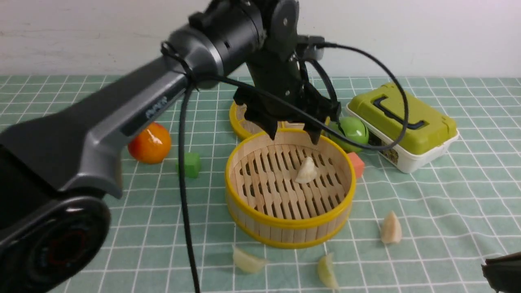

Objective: Put the dumplings into the steamer on the table with the blue tablecloth.
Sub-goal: 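Reach for and grasp a dumpling on the table with the left gripper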

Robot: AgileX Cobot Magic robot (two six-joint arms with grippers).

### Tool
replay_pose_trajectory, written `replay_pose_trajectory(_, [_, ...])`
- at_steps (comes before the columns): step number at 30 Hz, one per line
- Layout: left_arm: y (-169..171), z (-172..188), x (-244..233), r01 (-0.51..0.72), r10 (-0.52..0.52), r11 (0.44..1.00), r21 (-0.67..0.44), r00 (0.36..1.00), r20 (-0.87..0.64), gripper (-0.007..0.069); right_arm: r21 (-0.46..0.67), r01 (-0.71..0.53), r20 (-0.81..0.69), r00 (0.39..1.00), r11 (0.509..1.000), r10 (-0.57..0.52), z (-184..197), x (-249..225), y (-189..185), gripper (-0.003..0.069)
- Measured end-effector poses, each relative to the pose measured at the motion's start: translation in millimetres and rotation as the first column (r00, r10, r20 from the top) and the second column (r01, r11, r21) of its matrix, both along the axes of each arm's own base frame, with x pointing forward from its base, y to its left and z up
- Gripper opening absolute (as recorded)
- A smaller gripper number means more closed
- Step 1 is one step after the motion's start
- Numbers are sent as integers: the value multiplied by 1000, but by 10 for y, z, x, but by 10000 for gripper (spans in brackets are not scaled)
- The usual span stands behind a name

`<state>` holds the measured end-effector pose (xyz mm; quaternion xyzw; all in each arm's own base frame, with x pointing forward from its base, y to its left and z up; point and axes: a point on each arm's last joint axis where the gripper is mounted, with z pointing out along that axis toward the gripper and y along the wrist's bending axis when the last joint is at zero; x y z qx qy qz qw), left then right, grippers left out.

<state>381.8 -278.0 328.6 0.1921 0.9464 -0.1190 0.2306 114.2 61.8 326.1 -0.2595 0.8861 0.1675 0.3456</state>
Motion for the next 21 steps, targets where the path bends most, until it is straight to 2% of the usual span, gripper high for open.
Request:
replay_pose_trajectory(3, [184,182,-241,3,-3,1000,19,1000,-7,538,0,0,0,1000,1000,0,0,0,0,31])
replay_pose_trajectory(6, [400,140,-529,-14,19,998,67,997,-74,520,0,0,0,1000,1000,0,0,0,0,32])
replay_pose_trajectory(9, [598,-93,-800,-59,73,993,100,987,-146,516,1,0,0,1000,1000,0,0,0,1,35])
replay_pose_trajectory(13, [772,-591,-1067,-168,177,984,63,966,-191,514,8,1,2,1000,1000,-1,4,2,4,41])
replay_pose_trajectory(17, [815,-1023,-1147,-263,259,965,9,943,-210,514,18,2,4,1000,1000,-2,10,4,10,41])
replay_pose_trajectory(21, [765,-1226,-1101,-310,294,950,-42,931,-216,514,28,2,3,1000,1000,-2,14,2,17,42])
